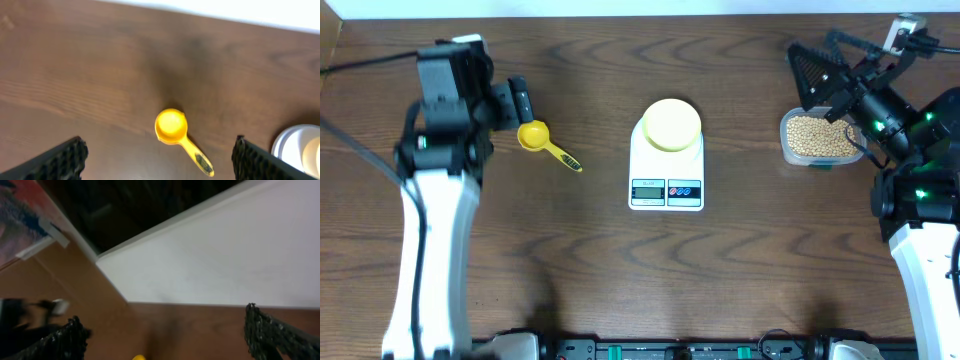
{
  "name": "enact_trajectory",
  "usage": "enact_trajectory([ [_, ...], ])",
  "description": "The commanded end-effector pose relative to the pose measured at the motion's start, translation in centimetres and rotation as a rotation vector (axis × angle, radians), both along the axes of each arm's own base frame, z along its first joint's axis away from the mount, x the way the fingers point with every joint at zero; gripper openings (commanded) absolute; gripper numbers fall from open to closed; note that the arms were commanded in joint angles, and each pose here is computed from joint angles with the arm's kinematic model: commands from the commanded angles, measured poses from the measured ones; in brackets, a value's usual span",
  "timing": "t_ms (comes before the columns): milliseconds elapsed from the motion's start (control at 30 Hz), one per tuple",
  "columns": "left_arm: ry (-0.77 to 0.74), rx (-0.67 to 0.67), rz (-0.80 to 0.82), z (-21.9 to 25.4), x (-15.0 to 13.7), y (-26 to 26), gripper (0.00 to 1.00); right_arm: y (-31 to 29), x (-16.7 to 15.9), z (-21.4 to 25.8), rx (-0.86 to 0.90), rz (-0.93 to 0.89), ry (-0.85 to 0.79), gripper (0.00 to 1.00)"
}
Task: Scoop item into bowl and weigh 50g on scale
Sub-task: 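Move the left gripper to the yellow scoop and the right gripper forward, then grasp the yellow scoop's handle with the left gripper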
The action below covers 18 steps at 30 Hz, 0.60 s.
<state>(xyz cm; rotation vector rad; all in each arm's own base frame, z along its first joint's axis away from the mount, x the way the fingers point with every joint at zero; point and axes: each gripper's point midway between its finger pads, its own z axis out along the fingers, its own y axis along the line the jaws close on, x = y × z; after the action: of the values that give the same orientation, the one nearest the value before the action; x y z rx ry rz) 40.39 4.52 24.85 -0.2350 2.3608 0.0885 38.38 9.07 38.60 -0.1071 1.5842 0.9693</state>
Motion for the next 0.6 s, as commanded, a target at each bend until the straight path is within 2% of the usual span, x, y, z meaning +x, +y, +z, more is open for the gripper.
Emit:
enact_trajectory([
  [0, 0.104, -0.121, 0.04, -3.8, 1.0, 0.6, 0.95, 0.9, -0.9, -0.1, 0.026, 0.067, 0.055, 0.99],
  [167, 0.231, -0.185, 0.151, -8.6, 0.9, 3.2, 0.95, 1.6, -1.4, -3.8, 0.017, 0.102, 0.223, 0.99],
  [300, 0.273, -0.238, 0.133, -10.2, 0.9, 2.9, 0.95, 2.2, -2.0, -5.5, -0.026, 0.125, 0.267, 0.99],
  [567, 0.325, -0.204, 0.075, -12.9, 1.2, 2.9, 0.95, 2.4, -3.1, -8.9, -0.102, 0.144, 0.371, 0.99],
])
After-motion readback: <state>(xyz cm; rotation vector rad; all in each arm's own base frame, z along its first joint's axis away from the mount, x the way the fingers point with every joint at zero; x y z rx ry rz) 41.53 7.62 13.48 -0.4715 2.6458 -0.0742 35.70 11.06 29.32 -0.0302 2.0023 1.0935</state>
